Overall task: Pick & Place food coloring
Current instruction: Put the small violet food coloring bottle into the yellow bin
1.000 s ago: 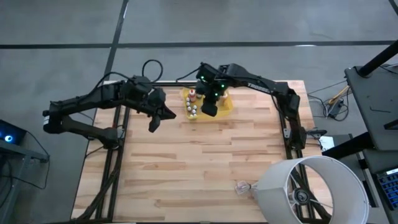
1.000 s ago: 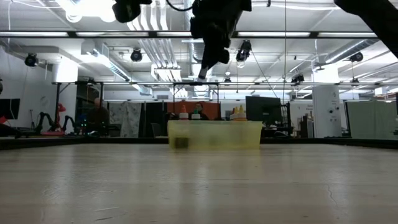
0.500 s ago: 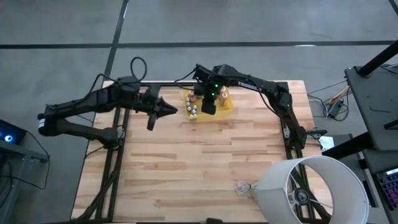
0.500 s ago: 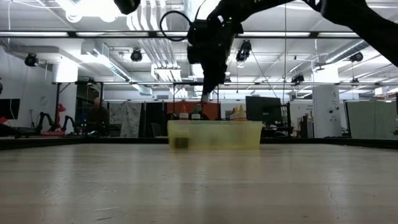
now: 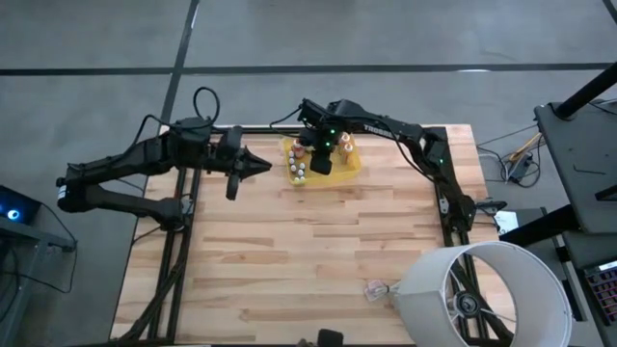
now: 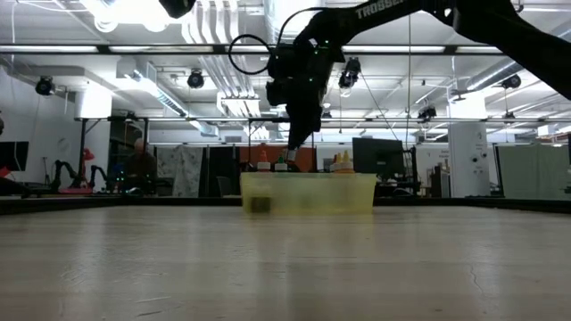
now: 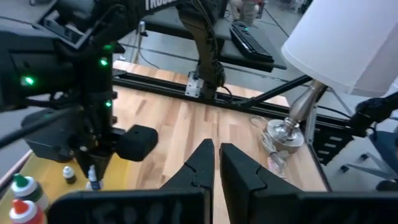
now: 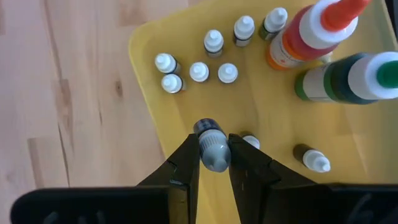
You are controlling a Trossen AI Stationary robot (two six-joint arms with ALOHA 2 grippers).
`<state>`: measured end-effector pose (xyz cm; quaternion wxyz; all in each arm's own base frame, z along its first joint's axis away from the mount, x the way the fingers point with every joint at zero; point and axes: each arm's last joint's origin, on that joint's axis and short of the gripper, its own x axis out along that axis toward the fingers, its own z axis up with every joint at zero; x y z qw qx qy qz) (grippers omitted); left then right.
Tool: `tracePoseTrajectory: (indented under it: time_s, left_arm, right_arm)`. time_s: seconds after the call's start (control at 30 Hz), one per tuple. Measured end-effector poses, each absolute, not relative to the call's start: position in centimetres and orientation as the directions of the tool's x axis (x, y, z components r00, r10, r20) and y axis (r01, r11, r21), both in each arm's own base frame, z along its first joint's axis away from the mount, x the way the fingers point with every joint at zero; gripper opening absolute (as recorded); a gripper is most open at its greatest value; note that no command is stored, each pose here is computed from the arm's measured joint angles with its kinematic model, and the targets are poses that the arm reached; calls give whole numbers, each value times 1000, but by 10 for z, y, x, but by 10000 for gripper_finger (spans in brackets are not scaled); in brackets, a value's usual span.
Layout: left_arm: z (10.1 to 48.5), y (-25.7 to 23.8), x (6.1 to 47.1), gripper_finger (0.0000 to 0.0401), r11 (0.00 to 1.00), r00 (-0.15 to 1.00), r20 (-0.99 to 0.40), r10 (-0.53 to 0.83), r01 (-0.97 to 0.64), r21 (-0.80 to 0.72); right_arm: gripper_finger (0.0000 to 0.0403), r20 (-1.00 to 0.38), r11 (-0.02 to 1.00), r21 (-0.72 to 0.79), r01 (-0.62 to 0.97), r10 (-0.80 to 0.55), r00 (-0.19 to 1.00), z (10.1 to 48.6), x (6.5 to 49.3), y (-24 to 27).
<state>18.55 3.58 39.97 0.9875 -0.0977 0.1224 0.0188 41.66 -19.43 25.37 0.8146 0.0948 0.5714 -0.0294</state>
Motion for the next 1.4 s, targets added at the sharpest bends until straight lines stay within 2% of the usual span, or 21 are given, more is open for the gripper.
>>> tracePoseTrajectory:
  time_s: [0.4,1.1,1.4]
  left_arm:
    - [399,37,187,0,986,966,-252,52,-90,-144]
    - [397,38,189,0,985,964,-260,59,-99,-144]
    - [397,38,189,0,985,964,-260,59,-99,-144]
  right_arm:
    - [59,-935,979,122,160,60,350,241,424,-198]
    - [59,-966,973,129,190,81,245,185,438,-203]
    - [59,-968,973,117,197,68,243,182,438,-204]
